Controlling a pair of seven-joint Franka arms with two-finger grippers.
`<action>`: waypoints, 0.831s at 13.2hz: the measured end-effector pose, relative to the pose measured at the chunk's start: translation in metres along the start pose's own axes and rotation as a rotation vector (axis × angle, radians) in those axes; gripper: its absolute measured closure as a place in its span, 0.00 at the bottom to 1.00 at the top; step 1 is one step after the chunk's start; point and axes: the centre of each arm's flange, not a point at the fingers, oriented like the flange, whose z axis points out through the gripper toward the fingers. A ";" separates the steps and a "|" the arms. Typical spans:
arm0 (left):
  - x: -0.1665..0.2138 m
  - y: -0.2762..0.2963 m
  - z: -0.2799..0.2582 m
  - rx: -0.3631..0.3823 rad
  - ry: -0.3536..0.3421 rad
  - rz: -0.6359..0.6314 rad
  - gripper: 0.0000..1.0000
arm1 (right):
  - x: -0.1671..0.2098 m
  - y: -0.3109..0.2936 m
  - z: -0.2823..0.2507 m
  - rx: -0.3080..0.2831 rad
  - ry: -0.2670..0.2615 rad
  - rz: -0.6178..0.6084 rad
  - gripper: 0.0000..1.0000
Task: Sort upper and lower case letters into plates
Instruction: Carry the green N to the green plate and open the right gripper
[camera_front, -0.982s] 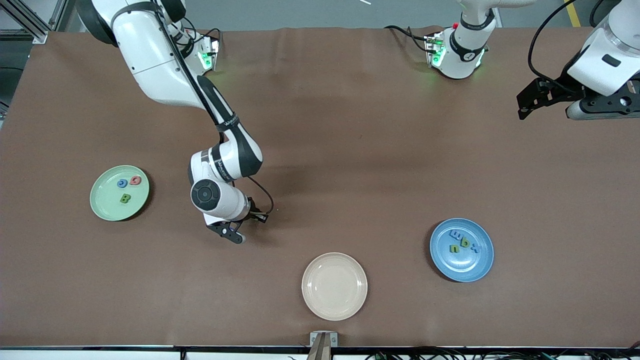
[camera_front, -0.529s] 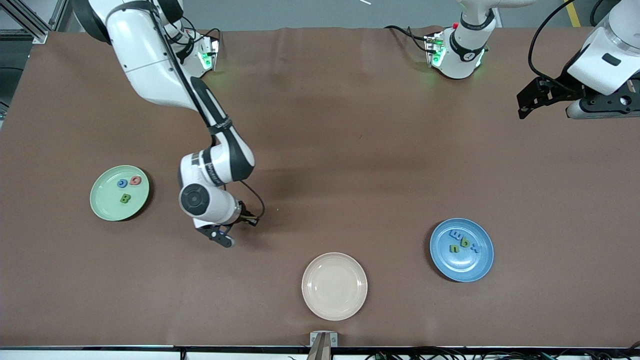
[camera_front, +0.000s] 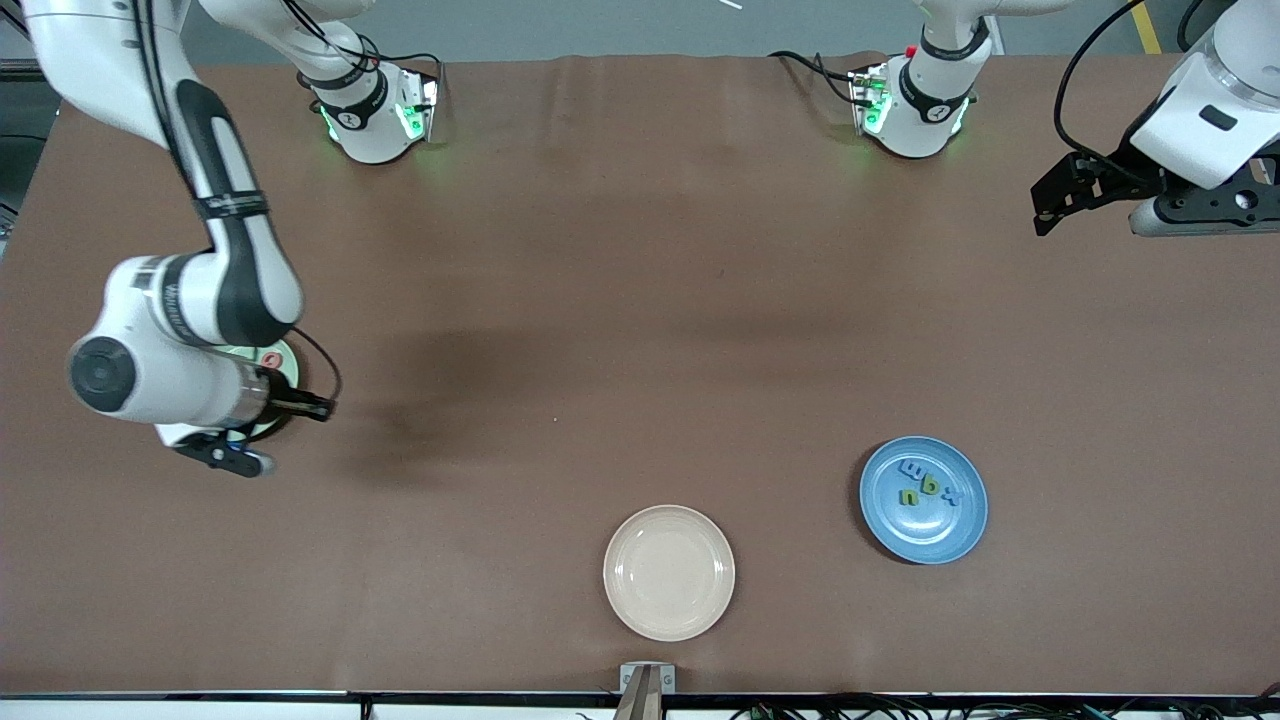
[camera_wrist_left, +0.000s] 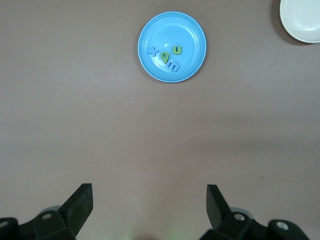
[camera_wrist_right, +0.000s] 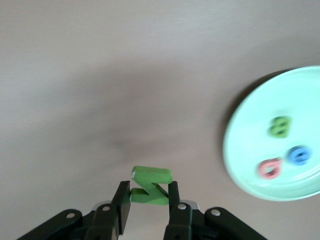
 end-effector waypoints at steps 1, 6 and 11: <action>0.000 0.000 0.000 0.000 0.000 0.000 0.00 | 0.005 0.038 0.009 0.009 0.016 -0.040 0.65; 0.000 0.000 0.000 0.000 -0.001 0.001 0.00 | 0.014 0.178 0.050 0.028 0.068 -0.156 0.65; 0.000 0.001 0.001 0.000 -0.002 0.001 0.00 | 0.019 0.184 0.096 0.020 0.061 -0.160 0.65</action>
